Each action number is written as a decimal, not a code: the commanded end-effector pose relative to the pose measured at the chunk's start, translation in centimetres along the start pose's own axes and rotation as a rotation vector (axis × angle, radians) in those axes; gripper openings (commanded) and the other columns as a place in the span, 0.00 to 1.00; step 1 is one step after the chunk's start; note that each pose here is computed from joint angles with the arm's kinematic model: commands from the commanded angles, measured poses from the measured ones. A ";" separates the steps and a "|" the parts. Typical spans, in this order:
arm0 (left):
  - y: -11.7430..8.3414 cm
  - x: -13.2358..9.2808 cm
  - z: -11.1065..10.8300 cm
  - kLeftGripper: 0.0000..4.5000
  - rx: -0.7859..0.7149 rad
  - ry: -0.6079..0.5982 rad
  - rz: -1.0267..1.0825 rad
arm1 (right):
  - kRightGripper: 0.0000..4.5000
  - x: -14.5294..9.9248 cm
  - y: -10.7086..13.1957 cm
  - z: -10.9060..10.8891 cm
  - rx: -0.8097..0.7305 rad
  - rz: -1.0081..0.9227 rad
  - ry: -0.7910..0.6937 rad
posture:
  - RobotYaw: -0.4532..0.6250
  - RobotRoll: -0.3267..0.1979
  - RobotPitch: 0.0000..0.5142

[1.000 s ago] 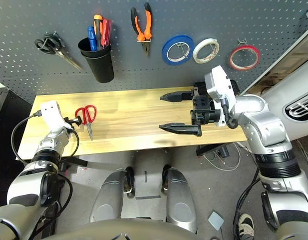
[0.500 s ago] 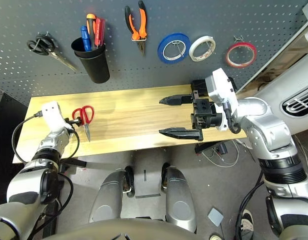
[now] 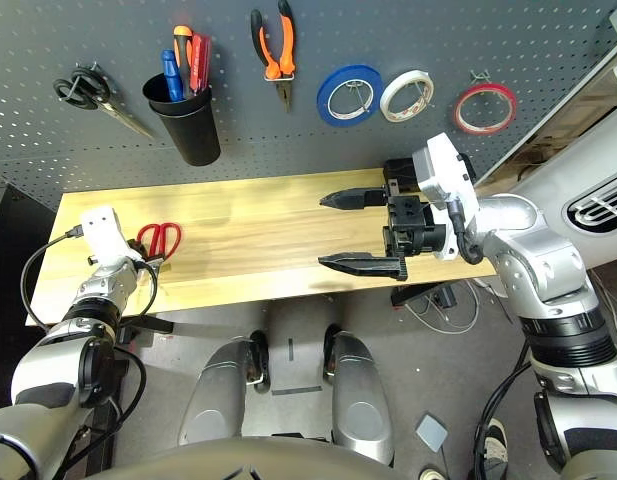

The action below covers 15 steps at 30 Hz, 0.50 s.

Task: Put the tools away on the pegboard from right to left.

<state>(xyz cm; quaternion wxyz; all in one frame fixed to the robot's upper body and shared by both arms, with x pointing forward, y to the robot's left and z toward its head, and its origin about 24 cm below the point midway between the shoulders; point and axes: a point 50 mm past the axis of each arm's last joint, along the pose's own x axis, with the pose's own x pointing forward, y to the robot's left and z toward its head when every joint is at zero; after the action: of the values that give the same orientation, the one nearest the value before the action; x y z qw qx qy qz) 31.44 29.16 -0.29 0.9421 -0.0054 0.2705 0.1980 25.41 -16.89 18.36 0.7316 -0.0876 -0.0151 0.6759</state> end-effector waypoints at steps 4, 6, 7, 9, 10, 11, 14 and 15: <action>0.7 -0.3 -1.4 0.01 -0.030 0.020 0.015 | 1.00 0.0 -0.3 0.2 -0.024 0.004 -0.007 | 0.26 0.62 0.47; 0.8 -0.5 -0.8 0.01 -0.053 -0.013 0.020 | 1.00 0.1 -0.5 0.2 -0.026 0.006 -0.008 | 0.27 0.62 0.46; 0.8 -0.6 -0.5 0.01 -0.067 -0.029 0.023 | 1.00 0.1 -0.6 0.1 -0.027 0.007 -0.009 | 0.28 0.62 0.45; 0.9 -1.0 0.3 0.01 -0.098 -0.067 0.025 | 1.00 0.1 -0.8 0.0 -0.033 0.006 -0.013 | 0.29 0.62 0.44; 1.0 -1.2 0.6 0.01 -0.107 -0.080 0.025 | 1.00 0.1 -0.9 0.0 -0.035 0.005 -0.015 | 0.29 0.62 0.44; 1.0 -1.6 0.9 0.01 -0.121 -0.100 0.026 | 1.00 0.0 -1.1 0.0 -0.038 0.003 -0.018 | 0.30 0.62 0.43; 1.3 -2.9 1.7 0.01 -0.149 -0.148 0.032 | 1.00 -0.2 -1.4 0.0 -0.044 0.000 -0.027 | 0.31 0.62 0.40; 1.4 -3.2 1.9 0.01 -0.153 -0.157 0.034 | 1.00 -0.3 -1.6 -0.1 -0.045 -0.001 -0.028 | 0.31 0.62 0.40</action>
<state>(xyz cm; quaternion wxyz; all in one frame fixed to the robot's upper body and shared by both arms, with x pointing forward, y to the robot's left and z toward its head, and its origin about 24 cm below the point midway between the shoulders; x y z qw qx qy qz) 30.07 29.48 3.16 0.9573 -0.0489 0.1739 0.2259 26.84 -17.00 18.60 0.7302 -0.0926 -0.0378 0.6758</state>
